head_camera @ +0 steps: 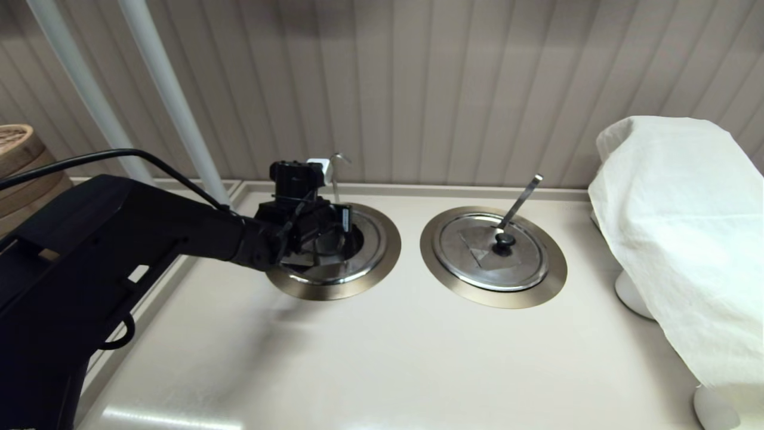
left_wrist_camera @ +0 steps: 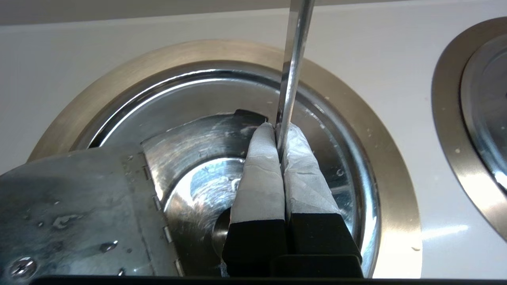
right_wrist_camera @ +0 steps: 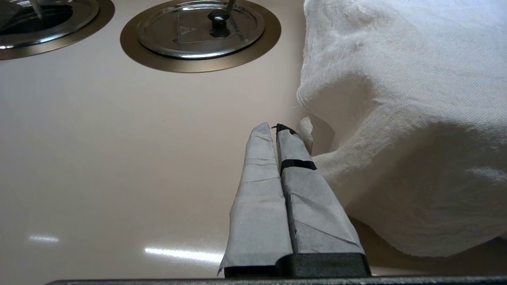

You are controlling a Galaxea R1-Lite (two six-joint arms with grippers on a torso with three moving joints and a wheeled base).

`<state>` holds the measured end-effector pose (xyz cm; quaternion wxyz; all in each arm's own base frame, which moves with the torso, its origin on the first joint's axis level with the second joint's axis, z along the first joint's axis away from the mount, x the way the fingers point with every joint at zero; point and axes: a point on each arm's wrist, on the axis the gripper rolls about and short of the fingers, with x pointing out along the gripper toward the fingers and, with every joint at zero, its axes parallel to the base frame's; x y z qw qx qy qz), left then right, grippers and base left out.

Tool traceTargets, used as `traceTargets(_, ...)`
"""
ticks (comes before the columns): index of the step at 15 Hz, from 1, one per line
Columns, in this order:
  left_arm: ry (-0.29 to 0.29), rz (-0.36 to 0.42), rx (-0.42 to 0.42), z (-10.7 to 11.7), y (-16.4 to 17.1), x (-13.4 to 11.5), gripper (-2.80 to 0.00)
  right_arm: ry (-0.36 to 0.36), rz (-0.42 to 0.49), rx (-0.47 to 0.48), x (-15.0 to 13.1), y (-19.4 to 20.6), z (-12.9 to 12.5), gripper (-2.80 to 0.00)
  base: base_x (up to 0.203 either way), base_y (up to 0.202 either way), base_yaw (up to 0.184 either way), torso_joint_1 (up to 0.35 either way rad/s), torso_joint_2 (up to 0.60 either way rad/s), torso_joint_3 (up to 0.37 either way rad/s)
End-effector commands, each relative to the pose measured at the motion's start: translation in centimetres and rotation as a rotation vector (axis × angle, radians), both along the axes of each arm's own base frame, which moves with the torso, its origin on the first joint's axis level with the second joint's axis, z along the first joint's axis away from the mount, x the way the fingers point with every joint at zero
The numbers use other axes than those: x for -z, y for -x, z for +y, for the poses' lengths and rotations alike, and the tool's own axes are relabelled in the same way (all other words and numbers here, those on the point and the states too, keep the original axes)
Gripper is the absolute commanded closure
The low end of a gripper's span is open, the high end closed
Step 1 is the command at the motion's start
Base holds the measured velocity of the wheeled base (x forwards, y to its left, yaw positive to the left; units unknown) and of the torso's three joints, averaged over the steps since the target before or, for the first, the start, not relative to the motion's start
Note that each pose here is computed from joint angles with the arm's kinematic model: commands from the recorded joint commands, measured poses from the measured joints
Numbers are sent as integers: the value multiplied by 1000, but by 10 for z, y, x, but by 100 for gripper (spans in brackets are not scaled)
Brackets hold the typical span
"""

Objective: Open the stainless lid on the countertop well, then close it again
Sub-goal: Stir with a spoon

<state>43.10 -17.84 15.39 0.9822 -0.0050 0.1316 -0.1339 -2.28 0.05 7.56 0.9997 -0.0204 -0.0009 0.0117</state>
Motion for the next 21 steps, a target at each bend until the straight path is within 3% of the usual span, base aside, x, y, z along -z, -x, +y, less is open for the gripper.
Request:
traceTargets(1, 9, -17, 15, -15, -9, 8, 0, 1, 0, -1, 0, 0, 0, 0, 0, 0, 0, 0, 0, 0)
traceTargets(5, 0, -56, -74, -22, -33, 18, 0, 1, 0, -1, 0, 0, 0, 0, 0, 0, 0, 0, 0, 0)
traceTargets(11, -32, -44, -128, 17, -19, -3, 0, 1, 0, -1, 0, 0, 0, 0, 0, 0, 0, 0, 0, 0)
traceTargets(14, -78, -5, -99, 22, -4, 1, 0, 1, 0, -1, 0, 0, 0, 0, 0, 0, 0, 0, 0, 0)
traceTargets(21, -69, 21, 29, -8, 10, 3, 0, 1, 0, -1, 0, 0, 0, 0, 0, 0, 0, 0, 0, 0)
